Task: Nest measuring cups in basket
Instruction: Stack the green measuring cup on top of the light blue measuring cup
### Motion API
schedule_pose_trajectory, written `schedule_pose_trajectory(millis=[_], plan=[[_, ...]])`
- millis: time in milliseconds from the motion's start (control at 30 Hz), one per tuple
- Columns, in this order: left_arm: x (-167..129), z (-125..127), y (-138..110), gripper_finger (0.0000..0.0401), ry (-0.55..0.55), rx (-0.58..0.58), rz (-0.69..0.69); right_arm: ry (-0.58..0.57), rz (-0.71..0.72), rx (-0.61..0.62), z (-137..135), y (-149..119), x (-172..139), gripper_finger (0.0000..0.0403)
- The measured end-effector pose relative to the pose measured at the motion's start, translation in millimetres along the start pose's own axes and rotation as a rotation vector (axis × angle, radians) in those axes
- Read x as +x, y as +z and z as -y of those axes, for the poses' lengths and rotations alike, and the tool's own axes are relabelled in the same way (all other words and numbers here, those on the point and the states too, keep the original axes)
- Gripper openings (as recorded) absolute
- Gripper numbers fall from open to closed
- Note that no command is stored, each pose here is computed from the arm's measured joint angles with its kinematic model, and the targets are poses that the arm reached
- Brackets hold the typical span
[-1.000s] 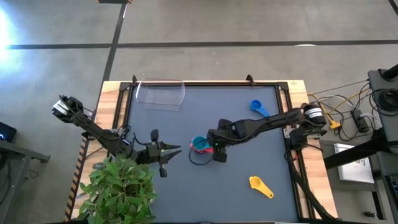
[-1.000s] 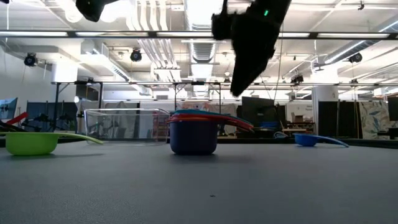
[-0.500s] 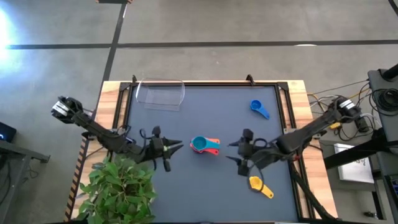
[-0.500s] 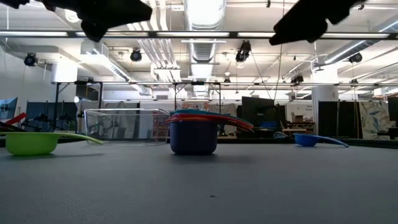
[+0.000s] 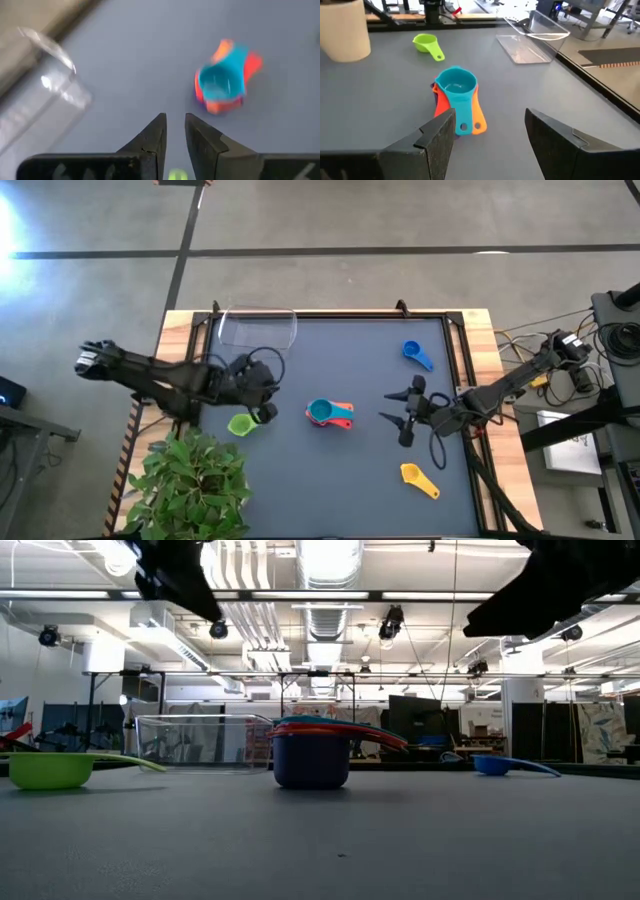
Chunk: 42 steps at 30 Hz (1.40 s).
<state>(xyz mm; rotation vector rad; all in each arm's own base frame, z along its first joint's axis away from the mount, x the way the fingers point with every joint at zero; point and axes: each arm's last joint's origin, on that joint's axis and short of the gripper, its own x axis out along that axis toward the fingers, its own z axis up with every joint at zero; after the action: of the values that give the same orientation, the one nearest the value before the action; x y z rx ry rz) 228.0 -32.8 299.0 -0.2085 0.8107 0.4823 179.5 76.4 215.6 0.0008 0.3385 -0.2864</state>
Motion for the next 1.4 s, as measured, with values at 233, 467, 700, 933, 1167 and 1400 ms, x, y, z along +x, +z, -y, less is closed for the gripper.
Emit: schedule_pose_trajectory(millis=[233,467,700,933,1167,1400], plan=[[-12,-11,-6,0.0068,0.004,-0.053,-0.296,0.012,-0.009,-0.013,-1,-2,0,0.0226],[7,-13,-28,0.0149,0.042,-0.057,-0.396,0.012,-0.011,-0.015,-1,-2,1,0.0226],[40,-7,-50,0.0248,0.102,0.021,-0.503,0.014,-0.011,-0.006,-1,-2,1,0.0226],[72,6,-62,0.0291,0.103,0.072,-0.627,0.021,-0.014,0.005,-2,-2,1,0.0226],[96,16,-69,0.0293,0.096,0.113,-0.674,0.048,-0.024,0.004,-3,-3,1,0.0226],[107,15,-71,0.0293,0.105,0.131,-0.694,0.048,-0.024,0.003,-2,-3,1,0.0226]])
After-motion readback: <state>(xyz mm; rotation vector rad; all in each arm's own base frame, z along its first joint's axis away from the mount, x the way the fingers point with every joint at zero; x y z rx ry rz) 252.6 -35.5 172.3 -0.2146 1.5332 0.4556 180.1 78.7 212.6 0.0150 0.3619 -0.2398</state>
